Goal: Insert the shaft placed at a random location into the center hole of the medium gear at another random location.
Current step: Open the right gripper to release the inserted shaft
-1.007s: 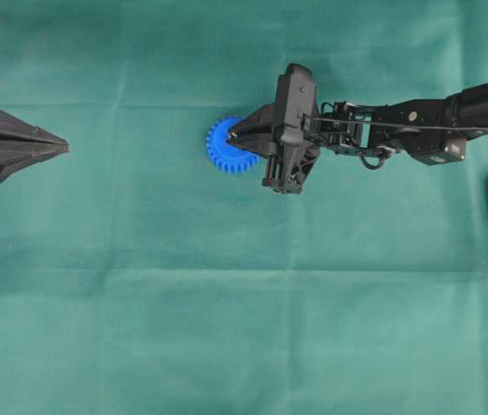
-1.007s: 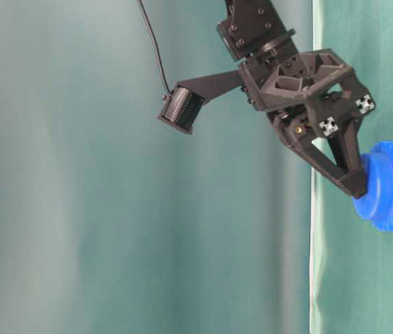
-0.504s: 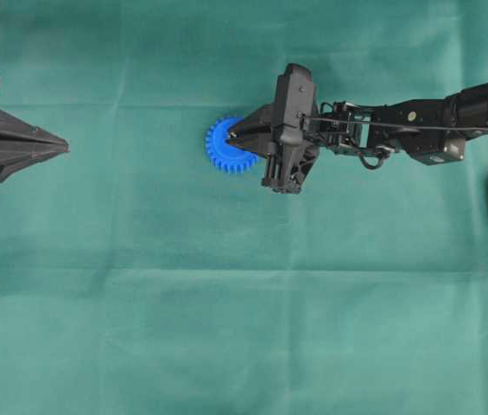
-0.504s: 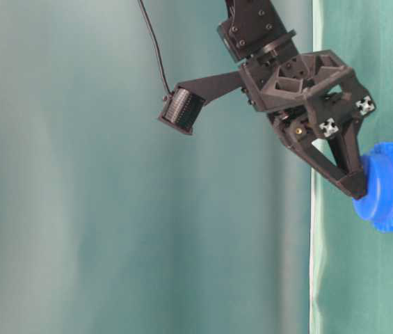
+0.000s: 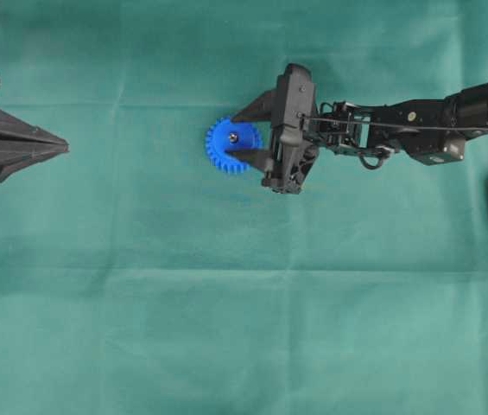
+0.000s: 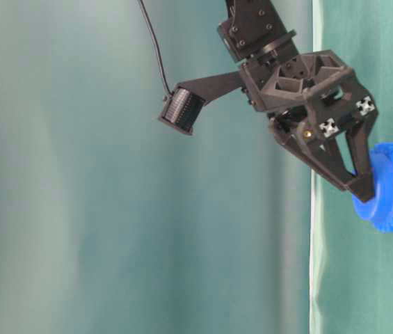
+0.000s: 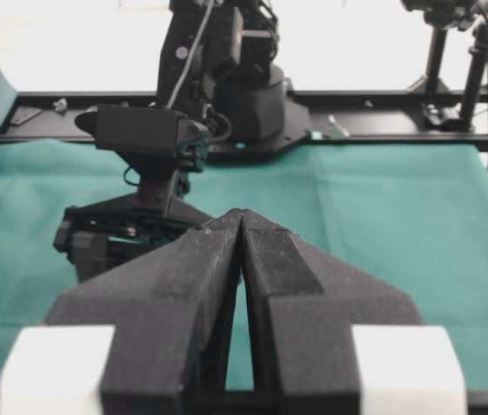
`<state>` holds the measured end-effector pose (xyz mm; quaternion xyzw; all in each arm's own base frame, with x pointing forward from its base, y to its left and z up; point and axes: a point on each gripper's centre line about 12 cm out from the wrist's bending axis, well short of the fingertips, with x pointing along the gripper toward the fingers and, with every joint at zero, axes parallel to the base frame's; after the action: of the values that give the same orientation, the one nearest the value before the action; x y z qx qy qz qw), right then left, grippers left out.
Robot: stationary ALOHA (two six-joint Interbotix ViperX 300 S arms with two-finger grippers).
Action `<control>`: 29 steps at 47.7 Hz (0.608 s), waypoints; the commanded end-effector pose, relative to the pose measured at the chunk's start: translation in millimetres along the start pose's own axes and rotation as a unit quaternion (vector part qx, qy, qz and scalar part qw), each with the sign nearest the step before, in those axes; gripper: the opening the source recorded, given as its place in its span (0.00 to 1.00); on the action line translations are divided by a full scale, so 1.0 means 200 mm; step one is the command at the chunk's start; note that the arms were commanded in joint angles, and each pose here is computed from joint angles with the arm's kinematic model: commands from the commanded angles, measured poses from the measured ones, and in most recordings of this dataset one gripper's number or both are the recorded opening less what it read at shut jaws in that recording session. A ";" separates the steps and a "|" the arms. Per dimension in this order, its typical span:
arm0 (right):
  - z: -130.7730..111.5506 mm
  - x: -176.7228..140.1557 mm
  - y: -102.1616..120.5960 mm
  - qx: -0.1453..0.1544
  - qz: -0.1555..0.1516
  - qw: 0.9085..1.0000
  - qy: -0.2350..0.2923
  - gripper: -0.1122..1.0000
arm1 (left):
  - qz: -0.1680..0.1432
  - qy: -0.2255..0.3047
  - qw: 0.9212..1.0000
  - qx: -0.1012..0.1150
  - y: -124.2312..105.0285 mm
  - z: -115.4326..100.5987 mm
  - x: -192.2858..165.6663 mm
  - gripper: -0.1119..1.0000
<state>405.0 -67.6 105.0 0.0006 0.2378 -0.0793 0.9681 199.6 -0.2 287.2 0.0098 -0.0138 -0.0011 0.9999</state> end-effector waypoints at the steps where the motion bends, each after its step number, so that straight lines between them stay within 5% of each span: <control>1: 0.12 -0.03 0.01 -0.002 0.002 0.999 -0.035 0.89 | 0.000 -0.012 1.000 0.000 0.00 0.05 0.01 0.10; 29: 0.38 -0.25 0.01 -0.009 0.005 0.997 -0.077 0.83 | 0.000 -0.015 1.000 -0.002 0.00 0.05 0.01 0.10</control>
<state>396.8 -62.2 177.9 -0.0061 0.1834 -0.0751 0.9802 199.5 -0.2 288.1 0.0082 -0.0153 -0.0011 0.9998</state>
